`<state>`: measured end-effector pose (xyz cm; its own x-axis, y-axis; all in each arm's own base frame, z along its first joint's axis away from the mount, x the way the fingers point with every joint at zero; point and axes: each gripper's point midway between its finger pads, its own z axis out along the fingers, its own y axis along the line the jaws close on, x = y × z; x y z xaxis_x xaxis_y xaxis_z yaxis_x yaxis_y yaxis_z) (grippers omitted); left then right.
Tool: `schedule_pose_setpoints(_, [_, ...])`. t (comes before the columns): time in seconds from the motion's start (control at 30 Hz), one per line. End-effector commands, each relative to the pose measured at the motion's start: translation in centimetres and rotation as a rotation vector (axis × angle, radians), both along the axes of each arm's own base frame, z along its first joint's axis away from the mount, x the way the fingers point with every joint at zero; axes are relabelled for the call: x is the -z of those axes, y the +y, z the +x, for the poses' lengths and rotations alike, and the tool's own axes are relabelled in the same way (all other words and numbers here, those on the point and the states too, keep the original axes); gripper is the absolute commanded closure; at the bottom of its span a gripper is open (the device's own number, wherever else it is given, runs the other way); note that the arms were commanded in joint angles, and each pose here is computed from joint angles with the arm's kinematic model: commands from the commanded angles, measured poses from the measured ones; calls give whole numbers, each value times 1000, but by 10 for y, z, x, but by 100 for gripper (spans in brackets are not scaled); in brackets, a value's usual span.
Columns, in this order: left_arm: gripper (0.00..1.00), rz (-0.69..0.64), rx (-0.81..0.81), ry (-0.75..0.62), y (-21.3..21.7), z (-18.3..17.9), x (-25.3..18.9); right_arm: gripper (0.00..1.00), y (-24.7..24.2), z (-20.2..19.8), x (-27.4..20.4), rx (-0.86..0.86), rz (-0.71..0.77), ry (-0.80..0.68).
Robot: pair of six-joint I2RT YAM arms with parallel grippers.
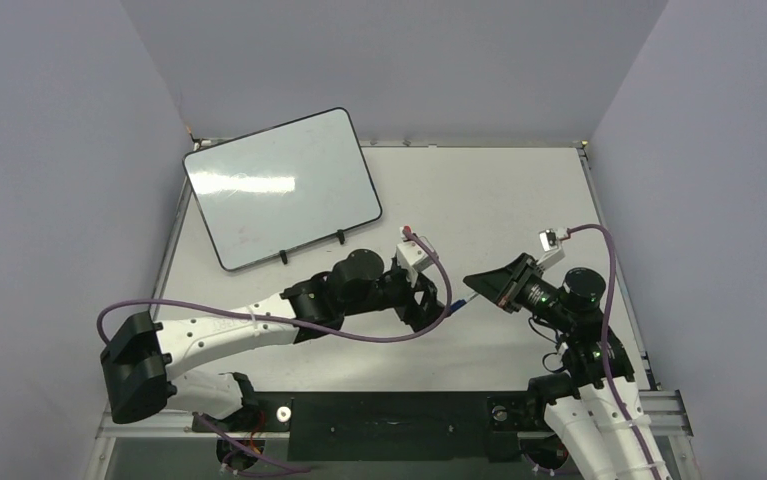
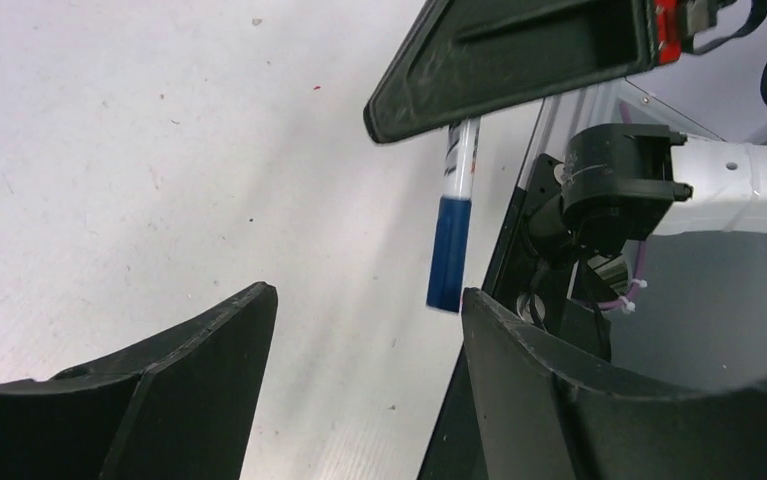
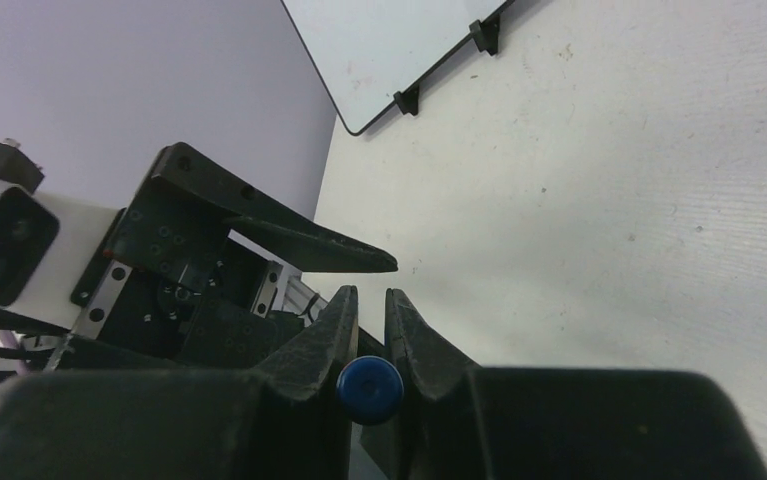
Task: Write a sentence on the whiteboard
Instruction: Pass from the left arm to the right, then pass from the right arm to the left
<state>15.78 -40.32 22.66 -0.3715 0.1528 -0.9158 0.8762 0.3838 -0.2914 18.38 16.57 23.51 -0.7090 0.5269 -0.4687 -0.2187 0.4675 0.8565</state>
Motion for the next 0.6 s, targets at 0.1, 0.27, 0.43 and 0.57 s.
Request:
schedule_pose_setpoints(0.1, [41, -174, 163, -22, -1, -22, -34, 100, 1, 1, -36, 3, 29, -84])
schedule_pose_setpoints(0.27, [43, -207, 250, -17, -11, -33, -40, 100, 2, 1, -31, 0, 32, -70])
schedule_pose_setpoints(0.43, [47, -205, 264, -9, -22, -30, -39, 100, 4, 0, -31, -13, 39, -72])
schedule_pose_setpoints(0.57, [53, -202, 271, -1, -30, -28, -37, 100, 6, -2, -31, -30, 51, -69])
